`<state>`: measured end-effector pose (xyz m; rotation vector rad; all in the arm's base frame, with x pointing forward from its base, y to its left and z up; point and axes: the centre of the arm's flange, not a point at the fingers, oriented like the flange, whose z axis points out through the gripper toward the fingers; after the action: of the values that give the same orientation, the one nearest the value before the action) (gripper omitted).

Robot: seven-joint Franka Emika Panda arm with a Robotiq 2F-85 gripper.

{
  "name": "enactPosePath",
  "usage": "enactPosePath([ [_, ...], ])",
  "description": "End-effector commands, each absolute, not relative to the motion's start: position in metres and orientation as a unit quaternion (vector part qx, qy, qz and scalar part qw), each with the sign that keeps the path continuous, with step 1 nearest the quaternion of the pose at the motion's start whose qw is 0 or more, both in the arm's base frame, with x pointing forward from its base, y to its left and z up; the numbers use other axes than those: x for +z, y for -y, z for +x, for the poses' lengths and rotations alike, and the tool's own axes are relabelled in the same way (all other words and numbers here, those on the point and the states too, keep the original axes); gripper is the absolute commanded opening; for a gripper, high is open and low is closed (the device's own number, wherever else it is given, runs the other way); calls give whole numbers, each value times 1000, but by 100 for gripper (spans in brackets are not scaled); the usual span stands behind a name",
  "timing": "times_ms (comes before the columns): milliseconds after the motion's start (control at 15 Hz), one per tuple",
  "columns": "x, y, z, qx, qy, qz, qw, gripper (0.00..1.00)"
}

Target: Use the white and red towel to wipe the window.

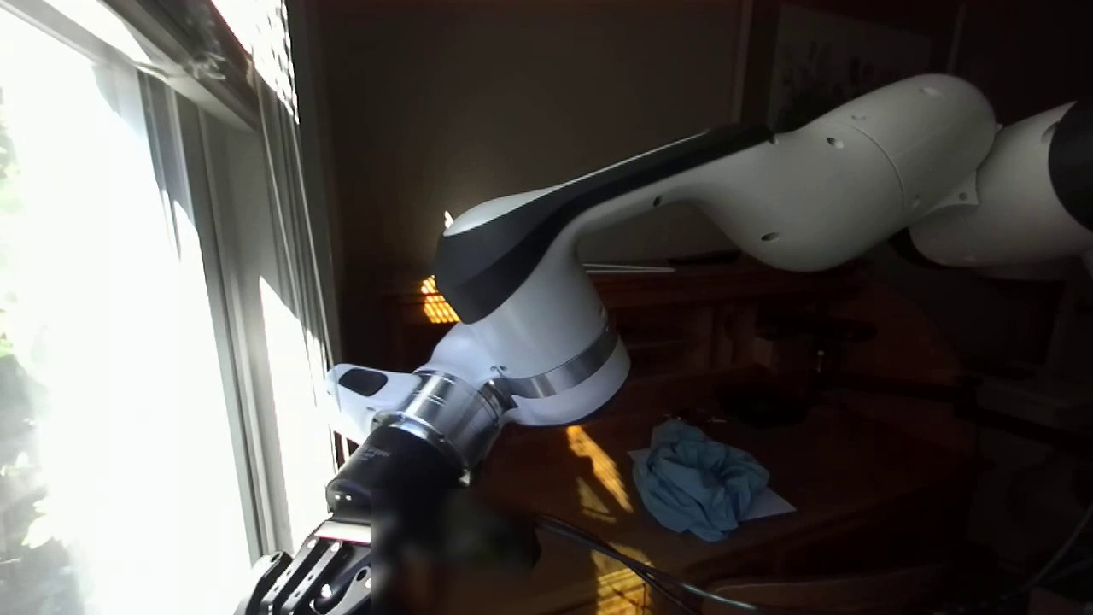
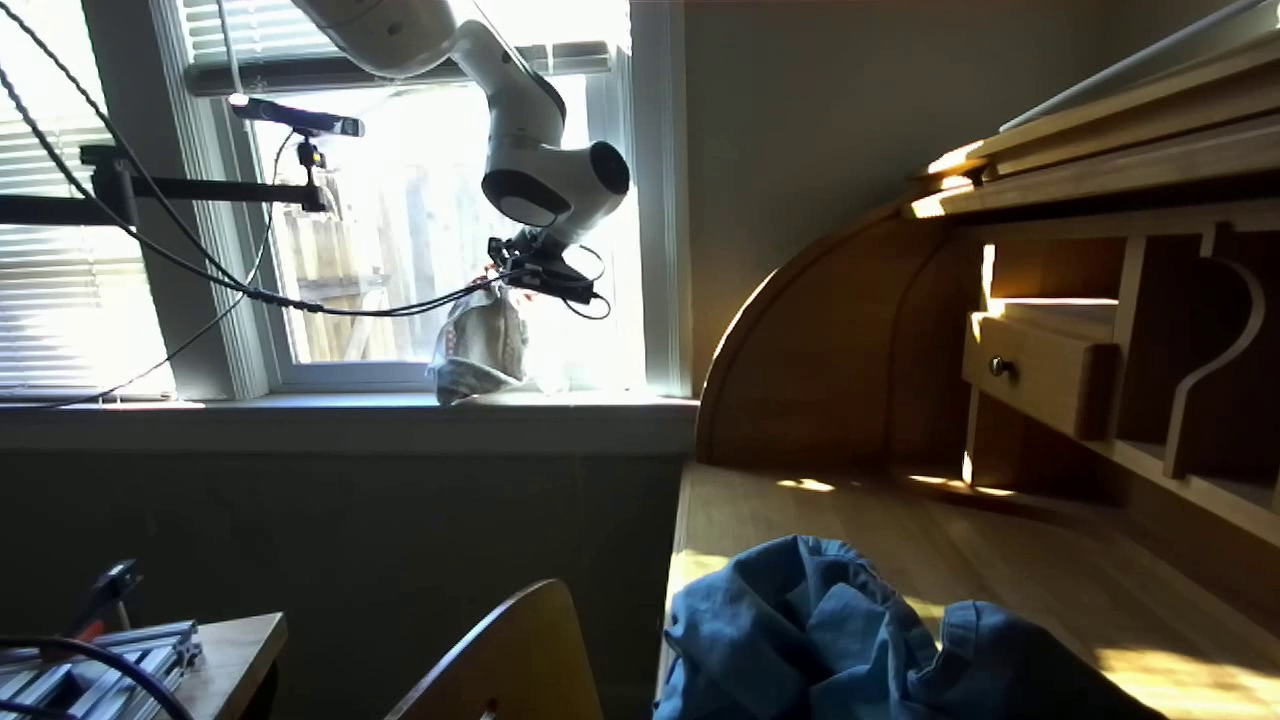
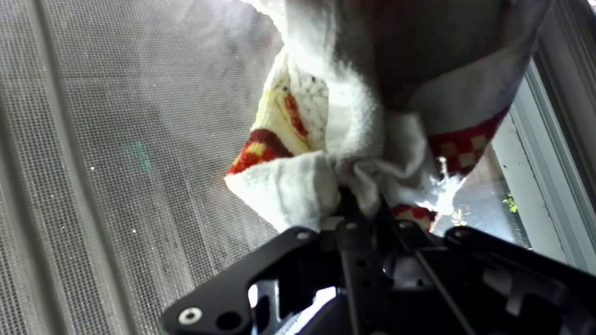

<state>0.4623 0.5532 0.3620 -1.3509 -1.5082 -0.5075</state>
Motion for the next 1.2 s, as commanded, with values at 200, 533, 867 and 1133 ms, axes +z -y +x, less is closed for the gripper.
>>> enactPosePath([
  [200,367,-529,471,-261,570,-655,422,2],
  [533,375,-517,478,-310,550,-693,349,3],
  [867,395,-535,465,-312,627,-606,378,2],
  [1133,429,-531,435,-287,662,-540,432,2],
])
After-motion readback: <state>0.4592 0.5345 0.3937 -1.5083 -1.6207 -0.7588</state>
